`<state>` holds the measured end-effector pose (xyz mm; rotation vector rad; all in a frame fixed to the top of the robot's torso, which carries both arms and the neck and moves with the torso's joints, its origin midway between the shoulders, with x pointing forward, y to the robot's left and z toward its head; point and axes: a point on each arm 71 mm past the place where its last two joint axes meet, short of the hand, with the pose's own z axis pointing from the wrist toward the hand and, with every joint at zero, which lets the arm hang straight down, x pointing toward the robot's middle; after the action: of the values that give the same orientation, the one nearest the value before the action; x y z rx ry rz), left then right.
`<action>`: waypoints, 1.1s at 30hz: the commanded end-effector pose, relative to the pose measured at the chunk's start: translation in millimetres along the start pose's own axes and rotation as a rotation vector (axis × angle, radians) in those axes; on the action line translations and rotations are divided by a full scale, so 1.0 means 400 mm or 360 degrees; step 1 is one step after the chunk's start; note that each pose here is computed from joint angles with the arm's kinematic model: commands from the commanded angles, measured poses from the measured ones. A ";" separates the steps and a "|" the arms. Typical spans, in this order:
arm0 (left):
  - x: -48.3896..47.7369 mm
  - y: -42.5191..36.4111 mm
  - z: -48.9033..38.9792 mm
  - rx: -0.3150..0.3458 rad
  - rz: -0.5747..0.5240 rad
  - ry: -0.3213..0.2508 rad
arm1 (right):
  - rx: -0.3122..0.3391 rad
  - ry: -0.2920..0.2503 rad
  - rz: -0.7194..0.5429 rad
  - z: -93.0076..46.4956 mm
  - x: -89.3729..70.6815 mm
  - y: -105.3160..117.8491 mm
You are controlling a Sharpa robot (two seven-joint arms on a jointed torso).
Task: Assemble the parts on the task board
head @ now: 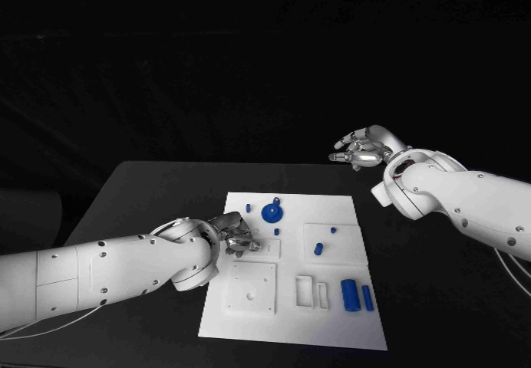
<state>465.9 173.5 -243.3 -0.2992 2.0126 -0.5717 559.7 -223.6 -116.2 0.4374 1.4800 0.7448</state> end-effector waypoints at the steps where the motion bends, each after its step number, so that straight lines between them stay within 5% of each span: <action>1: 0.016 -0.012 -0.001 0.0028 0.0019 0.0064 | -0.0003 0.0025 0.0002 0.001 0.002 0.001; 20: 0.017 -0.016 0.004 0.0025 0.0025 0.0059 | -0.0005 0.0028 0.0004 0.003 0.005 0.003; 33: 0.028 -0.013 0.010 -0.0014 0.0065 0.0168 | -0.0003 0.0035 0.0003 0.004 0.007 0.003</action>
<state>470.0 170.6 -243.0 -0.2757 2.0448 -0.5541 561.1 -222.5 -117.2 0.4412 1.4882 0.7464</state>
